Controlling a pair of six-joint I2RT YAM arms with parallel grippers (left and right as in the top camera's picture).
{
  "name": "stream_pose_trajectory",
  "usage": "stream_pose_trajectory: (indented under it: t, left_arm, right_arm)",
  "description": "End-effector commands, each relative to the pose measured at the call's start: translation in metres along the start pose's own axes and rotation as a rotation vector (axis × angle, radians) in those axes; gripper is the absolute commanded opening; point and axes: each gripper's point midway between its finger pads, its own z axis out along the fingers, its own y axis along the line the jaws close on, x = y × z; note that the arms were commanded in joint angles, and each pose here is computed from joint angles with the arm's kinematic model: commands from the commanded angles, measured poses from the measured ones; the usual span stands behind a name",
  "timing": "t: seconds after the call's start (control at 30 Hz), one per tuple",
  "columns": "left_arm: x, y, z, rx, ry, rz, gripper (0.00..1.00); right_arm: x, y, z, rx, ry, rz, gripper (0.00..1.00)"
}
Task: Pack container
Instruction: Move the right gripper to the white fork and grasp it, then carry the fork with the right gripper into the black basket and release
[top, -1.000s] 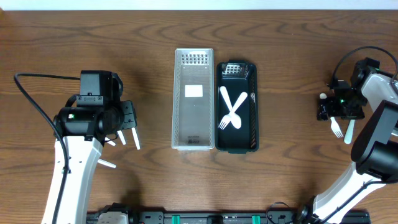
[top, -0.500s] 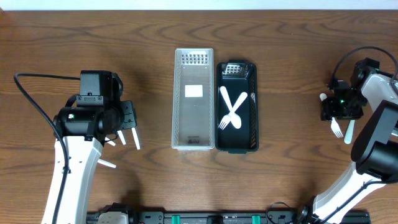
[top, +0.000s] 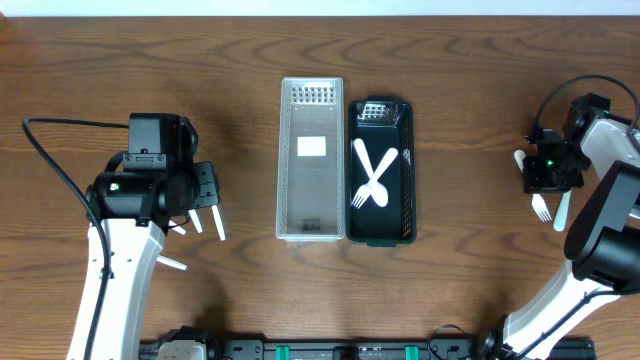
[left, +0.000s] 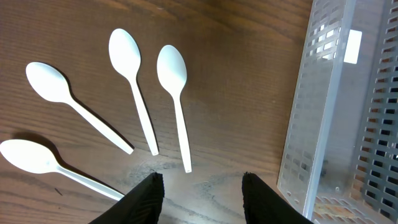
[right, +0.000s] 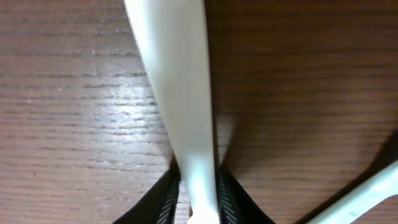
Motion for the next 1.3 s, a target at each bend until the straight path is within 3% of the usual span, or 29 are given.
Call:
stream_pose_trajectory:
  t: [0.0,0.23,0.5,0.7,0.9,1.1,1.27]
  left_arm:
    - [-0.005,-0.002,-0.004,0.003,-0.014,0.0,0.45]
    - [-0.005,-0.002,-0.004,0.003,-0.014,0.0,0.51]
    - [-0.005,-0.002,-0.004,0.003,-0.014,0.0,0.64]
    - [-0.005,-0.001,-0.004,0.003,-0.014,0.0,0.74]
    - [-0.005,-0.002,-0.004,0.003,-0.014,0.0,0.79]
    - [-0.005,-0.002,-0.004,0.003,-0.014,0.0,0.79]
    - [-0.004,-0.001,-0.004,0.003,-0.013,0.0,0.79]
  right_arm:
    - [0.001,0.004,0.007,-0.012,0.013,0.031,0.19]
    - [-0.002,0.006,0.005,-0.01,0.009,0.073,0.05]
    - [-0.038,0.039,-0.052,0.028,-0.125,0.041,0.05]
    - [-0.069,0.11,-0.148,0.009,-0.361,0.03,0.01]
    - [-0.063,0.204,-0.213,-0.089,-0.513,0.001,0.01]
    - [-0.042,0.275,-0.202,-0.172,-0.452,0.077,0.01]
    - [-0.028,0.297,-0.152,-0.083,-0.354,0.171,0.01]
